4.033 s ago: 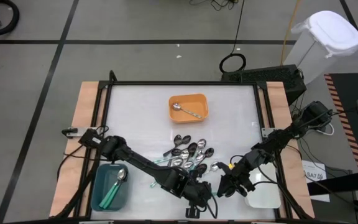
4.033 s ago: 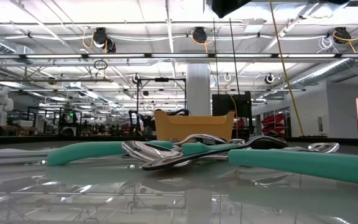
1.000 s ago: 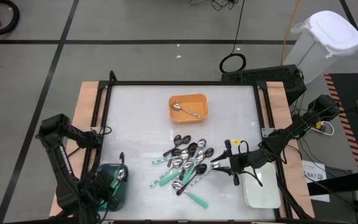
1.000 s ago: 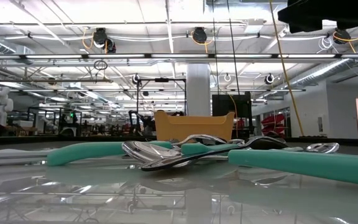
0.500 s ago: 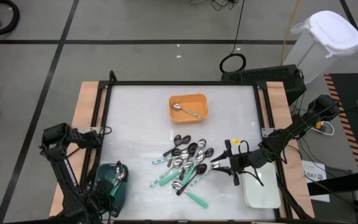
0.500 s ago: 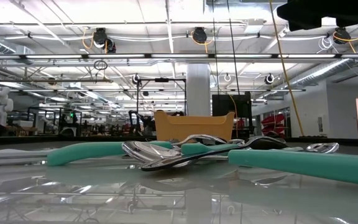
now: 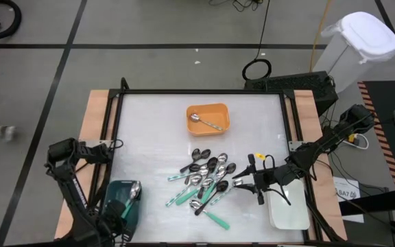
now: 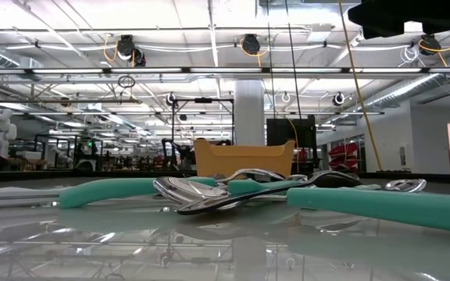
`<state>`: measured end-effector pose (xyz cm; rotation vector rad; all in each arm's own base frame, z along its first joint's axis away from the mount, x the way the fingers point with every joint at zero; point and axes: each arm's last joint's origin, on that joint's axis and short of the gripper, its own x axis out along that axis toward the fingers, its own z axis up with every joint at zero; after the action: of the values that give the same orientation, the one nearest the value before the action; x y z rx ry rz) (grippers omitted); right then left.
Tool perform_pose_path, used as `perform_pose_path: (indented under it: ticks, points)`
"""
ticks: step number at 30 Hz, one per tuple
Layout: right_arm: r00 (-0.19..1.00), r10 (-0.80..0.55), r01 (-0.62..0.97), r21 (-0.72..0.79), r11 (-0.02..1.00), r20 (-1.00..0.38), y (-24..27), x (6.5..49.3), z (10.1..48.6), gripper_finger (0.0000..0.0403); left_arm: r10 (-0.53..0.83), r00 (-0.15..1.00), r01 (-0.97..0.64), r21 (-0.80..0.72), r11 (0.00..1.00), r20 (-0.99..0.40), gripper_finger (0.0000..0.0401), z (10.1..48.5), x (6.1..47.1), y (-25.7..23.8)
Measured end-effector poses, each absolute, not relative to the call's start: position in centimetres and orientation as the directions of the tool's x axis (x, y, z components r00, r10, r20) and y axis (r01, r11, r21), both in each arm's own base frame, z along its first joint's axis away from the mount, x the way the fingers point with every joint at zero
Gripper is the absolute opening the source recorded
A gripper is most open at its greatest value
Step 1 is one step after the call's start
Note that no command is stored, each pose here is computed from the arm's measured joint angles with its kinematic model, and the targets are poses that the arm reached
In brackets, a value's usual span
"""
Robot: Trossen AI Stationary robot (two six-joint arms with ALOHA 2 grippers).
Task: Sort silverware by color (type)
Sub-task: Put the green spoon into the blue bin, then put the white patterned spoon into the yellow bin
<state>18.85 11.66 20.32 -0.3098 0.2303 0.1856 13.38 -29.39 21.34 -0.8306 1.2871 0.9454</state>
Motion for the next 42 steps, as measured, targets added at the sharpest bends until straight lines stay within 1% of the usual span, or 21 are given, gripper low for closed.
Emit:
perform_pose_path:
  ticks: [7, 11, 13, 24, 27, 29, 32, 37, 42]
  points:
    - [0.957, 0.145, -0.215, -0.279, 0.936, -0.252, 11.7, 18.8, 20.3, 0.0141, 0.101, 0.021, -0.918, 0.021, 0.397, -0.995, 0.0093, 21.3, 13.5, -29.3]
    - [0.957, 0.145, -0.215, -0.279, 0.936, -0.252, 11.7, 18.9, 20.3, 0.0141, 0.046, -0.073, -0.925, 0.085, 0.370, -0.996, 0.0093, 21.4, 13.3, -29.6]
    - [0.957, 0.145, -0.215, -0.279, 0.936, -0.252, 11.7, 18.8, 20.3, 0.0141, 0.030, -0.099, -0.930, 0.103, 0.352, -0.995, 0.0092, 21.5, 13.3, -29.6]
    - [0.957, 0.145, -0.216, -0.282, 0.935, -0.252, 11.7, 18.8, 20.3, 0.0141, 0.019, -0.100, -0.931, 0.100, 0.350, -0.995, 0.0093, 21.5, 13.7, -29.5]
    - [0.957, 0.145, -0.216, -0.282, 0.935, -0.252, 11.7, 18.8, 20.3, 0.0141, -0.003, -0.098, -0.929, 0.090, 0.359, -0.995, 0.0093, 21.6, 13.9, -29.6]
    - [0.957, 0.145, -0.216, -0.281, 0.935, -0.252, 11.7, 18.8, 20.3, 0.0141, -0.038, -0.082, -0.930, 0.062, 0.362, -0.996, 0.0099, 21.7, 14.2, -29.8]
    - [0.957, 0.145, -0.216, -0.280, 0.935, -0.252, 11.7, 18.8, 20.3, 0.0141, -0.056, -0.072, -0.930, 0.047, 0.365, -0.996, 0.0123, 22.1, 14.5, -29.7]
    - [0.957, 0.145, -0.216, -0.280, 0.935, -0.252, 11.7, 18.8, 20.3, 0.0141, -0.016, -0.088, -0.927, 0.076, 0.368, -0.996, 0.0161, 23.1, 14.5, -29.4]
    - [0.955, 0.144, -0.217, -0.283, 0.934, -0.257, 11.7, 18.8, 20.3, 0.0141, 0.031, -0.097, -0.921, 0.102, 0.375, -0.995, 0.0172, 24.7, 14.5, -29.1]
